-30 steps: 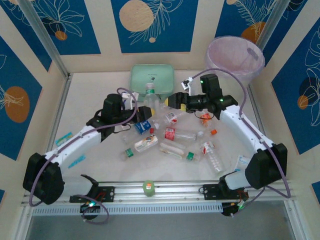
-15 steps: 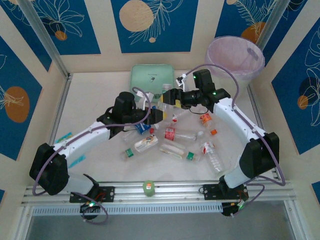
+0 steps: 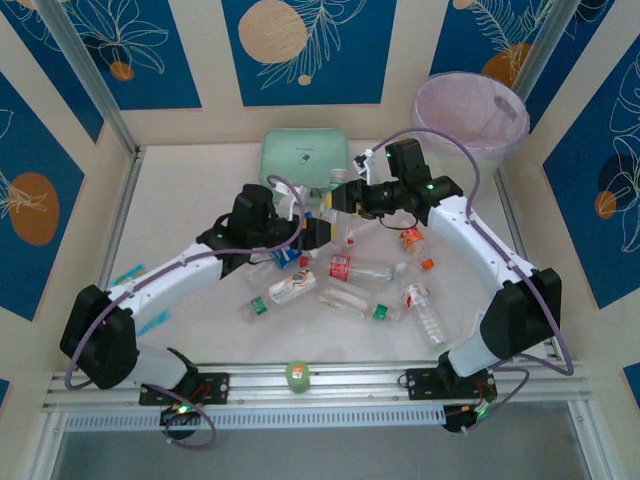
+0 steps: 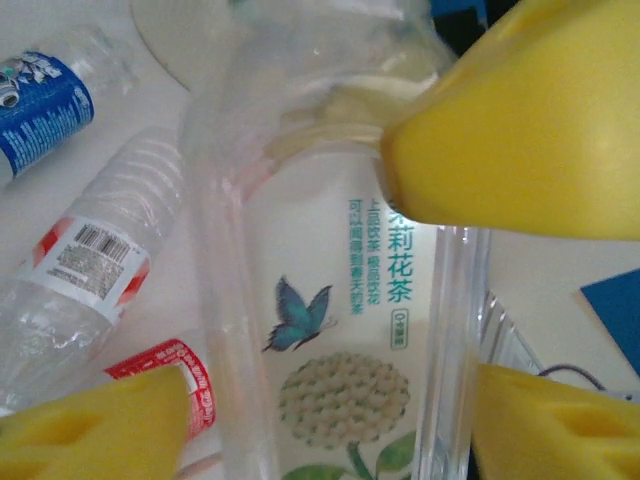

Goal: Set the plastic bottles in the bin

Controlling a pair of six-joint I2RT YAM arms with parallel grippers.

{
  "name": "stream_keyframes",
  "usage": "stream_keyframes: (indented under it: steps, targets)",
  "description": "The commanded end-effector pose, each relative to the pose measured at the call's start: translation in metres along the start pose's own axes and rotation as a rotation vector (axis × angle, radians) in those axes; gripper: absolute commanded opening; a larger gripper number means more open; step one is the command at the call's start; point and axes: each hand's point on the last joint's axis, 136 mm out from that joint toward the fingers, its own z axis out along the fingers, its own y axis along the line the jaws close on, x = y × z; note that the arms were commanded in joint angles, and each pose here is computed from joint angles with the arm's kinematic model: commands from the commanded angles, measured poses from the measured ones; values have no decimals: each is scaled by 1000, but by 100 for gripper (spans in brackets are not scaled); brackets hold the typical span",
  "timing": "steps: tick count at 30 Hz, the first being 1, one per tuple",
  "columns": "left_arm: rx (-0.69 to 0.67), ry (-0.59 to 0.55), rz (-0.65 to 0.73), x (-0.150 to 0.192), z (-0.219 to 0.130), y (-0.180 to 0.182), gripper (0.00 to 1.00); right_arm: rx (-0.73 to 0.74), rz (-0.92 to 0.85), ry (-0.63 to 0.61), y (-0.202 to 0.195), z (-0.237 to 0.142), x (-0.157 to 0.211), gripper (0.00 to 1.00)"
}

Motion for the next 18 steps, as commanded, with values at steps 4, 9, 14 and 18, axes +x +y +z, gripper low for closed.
stream_keyframes:
  steps: [4, 9, 14, 18]
  targets:
    - [-14, -99, 28, -14, -21, -9, 91, 53, -112, -142, 27, -60, -30, 36]
    - [-98, -123, 22, -13, -31, 4, 94, 176, -213, -345, 41, -129, -68, 32]
    - [-223, -85, -16, 0, -38, 27, 94, 427, -282, -649, 35, -225, -118, 22]
    - [-363, -57, -56, 10, -47, 52, 94, 666, -248, -851, 5, -294, -155, 11]
